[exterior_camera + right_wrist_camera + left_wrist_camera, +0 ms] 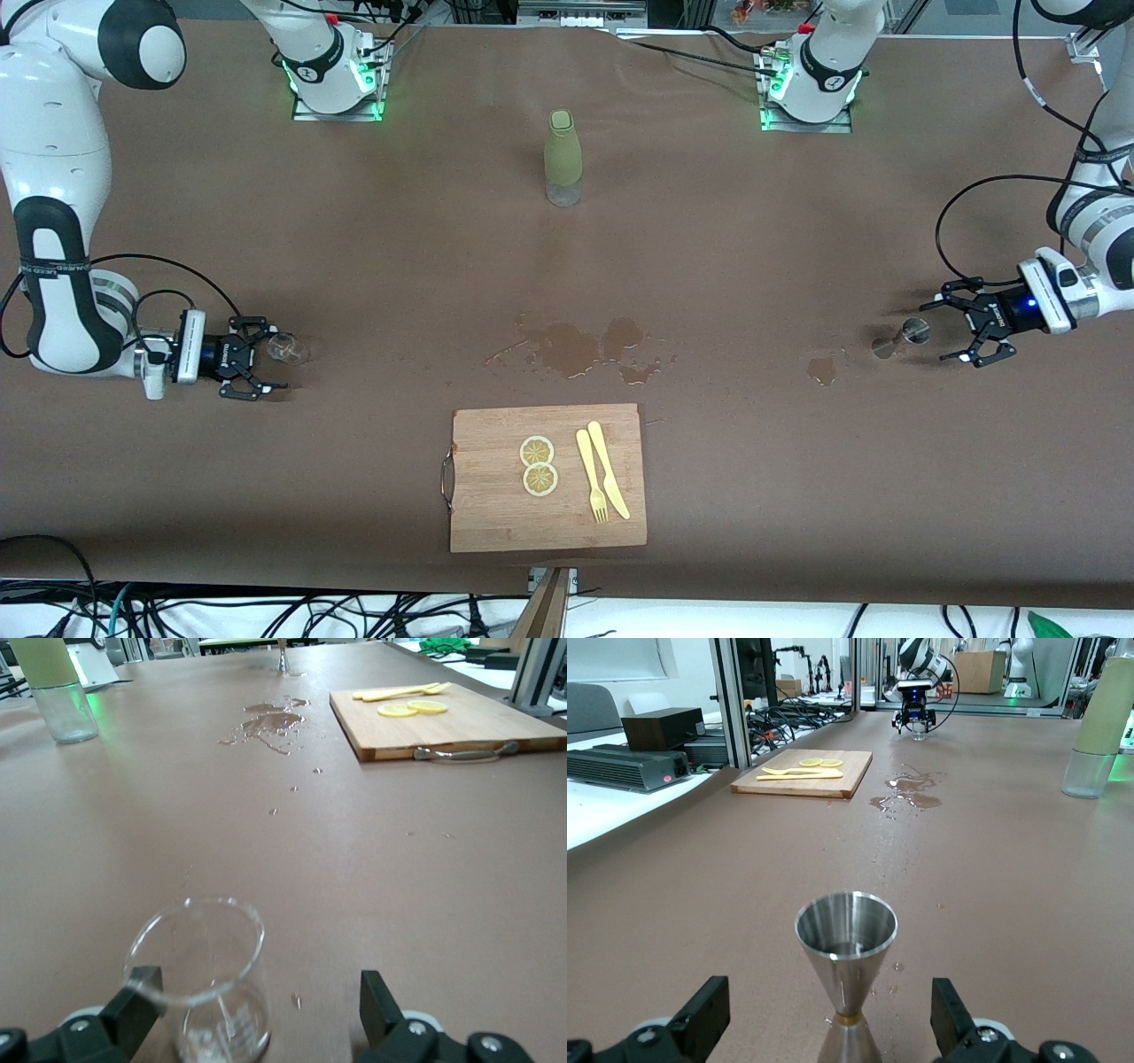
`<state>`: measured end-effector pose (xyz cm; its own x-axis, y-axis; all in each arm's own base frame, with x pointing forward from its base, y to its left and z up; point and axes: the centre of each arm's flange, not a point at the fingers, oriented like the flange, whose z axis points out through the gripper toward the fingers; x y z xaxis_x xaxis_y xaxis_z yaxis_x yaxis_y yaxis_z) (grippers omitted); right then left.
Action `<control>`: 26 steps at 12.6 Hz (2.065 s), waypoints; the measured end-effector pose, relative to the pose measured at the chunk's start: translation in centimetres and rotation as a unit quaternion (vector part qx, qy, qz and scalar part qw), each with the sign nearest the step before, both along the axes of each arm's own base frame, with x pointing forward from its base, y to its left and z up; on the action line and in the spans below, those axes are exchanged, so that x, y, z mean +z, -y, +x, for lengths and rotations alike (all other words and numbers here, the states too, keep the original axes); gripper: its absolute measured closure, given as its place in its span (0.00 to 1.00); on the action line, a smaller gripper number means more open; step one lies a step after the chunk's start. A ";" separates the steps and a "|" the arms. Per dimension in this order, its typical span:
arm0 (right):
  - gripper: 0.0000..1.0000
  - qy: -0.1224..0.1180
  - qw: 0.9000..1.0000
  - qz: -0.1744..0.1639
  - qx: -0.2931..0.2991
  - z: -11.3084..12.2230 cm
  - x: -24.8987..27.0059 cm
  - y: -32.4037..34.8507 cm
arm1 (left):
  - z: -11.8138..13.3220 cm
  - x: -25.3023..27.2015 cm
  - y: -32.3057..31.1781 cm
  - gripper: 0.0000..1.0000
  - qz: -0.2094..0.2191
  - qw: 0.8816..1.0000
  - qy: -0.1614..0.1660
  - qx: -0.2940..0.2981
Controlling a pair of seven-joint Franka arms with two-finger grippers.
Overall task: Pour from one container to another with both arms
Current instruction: 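Close the right gripper on the beaker while the left gripper grips the jigger, then lift the beaker with the right gripper while the left gripper lifts the jigger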
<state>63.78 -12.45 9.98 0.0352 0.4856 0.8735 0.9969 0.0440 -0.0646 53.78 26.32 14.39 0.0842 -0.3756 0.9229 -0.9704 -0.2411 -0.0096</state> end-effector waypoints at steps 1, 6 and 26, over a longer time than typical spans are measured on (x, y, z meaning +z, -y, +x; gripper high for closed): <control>0.00 0.000 1.000 0.001 0.002 0.1 0.0 -0.3 | -0.3 -1.1 -0.1 0.00 -0.006 1.000 0.005 0.005; 0.04 0.000 1.000 0.002 0.002 0.1 0.0 -0.3 | -1.0 -4.9 0.6 0.00 -0.033 0.999 0.013 0.012; 0.51 -0.226 0.973 0.047 -0.007 1.7 2.6 -12.4 | 0.4 -7.8 5.1 0.50 -0.106 0.994 0.021 0.031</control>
<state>65.46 -0.02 12.61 0.4316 0.4016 0.8077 0.8682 0.0579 -0.4927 54.20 21.18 6.57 0.0611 -0.1673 0.9840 -0.9534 -0.3015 0.0079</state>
